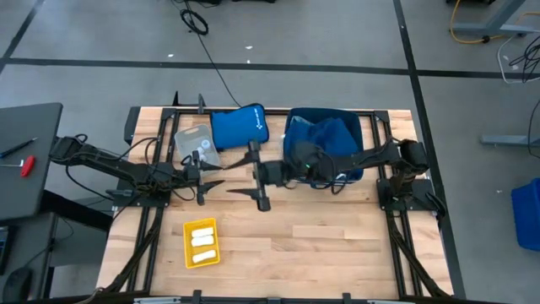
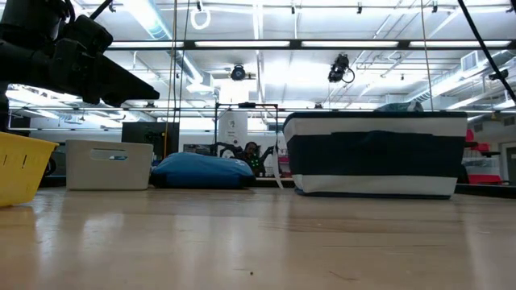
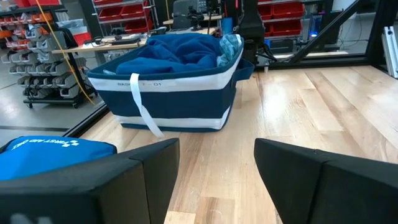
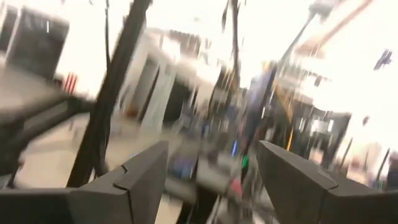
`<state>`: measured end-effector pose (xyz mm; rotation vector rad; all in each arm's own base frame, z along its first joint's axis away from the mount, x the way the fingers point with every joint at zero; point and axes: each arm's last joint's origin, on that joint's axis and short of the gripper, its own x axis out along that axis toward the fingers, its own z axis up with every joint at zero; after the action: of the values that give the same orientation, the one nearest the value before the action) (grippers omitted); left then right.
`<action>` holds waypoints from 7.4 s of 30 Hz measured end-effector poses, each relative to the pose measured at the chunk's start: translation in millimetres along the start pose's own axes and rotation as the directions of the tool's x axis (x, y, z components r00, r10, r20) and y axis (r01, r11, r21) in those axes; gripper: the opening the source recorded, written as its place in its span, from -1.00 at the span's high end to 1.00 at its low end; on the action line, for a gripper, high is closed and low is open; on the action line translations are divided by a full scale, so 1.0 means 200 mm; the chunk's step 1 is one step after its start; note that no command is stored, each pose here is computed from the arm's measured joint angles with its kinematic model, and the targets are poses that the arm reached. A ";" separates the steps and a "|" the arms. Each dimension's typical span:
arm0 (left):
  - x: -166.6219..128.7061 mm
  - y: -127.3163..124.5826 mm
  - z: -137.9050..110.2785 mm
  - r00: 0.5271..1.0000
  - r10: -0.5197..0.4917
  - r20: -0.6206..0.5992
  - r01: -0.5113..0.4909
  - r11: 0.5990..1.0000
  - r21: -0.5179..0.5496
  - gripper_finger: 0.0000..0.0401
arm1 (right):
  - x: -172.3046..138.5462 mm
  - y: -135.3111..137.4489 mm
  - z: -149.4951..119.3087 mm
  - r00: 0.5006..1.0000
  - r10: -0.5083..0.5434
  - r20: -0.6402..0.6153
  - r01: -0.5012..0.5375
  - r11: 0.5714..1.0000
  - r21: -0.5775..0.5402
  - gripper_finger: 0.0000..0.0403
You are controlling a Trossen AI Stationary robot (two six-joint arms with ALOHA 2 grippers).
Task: Pick & place medical supplies in basket/bin
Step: Return to Home Position
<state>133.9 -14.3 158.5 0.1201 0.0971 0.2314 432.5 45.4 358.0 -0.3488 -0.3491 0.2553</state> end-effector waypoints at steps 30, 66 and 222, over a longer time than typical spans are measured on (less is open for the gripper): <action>0.00 0.00 0.00 1.000 -0.012 0.000 0.012 1.000 0.000 -0.06 | -0.36 0.67 -0.27 0.984 -0.177 -0.016 0.176 0.983 -0.058 -0.27; 0.00 -0.01 0.01 0.997 -0.063 0.032 0.064 0.998 -0.007 -0.06 | -1.54 0.82 -0.15 0.991 -0.080 -0.105 0.099 0.976 0.195 -0.27; -0.22 0.02 0.09 0.945 -0.210 0.250 0.195 0.977 0.083 0.10 | -1.82 0.61 -0.28 0.913 -0.004 -0.409 0.119 0.959 0.256 0.23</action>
<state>91.9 -23.5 180.0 0.1951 -0.1425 0.0054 100.8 29.7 158.4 -0.1072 0.0878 0.1603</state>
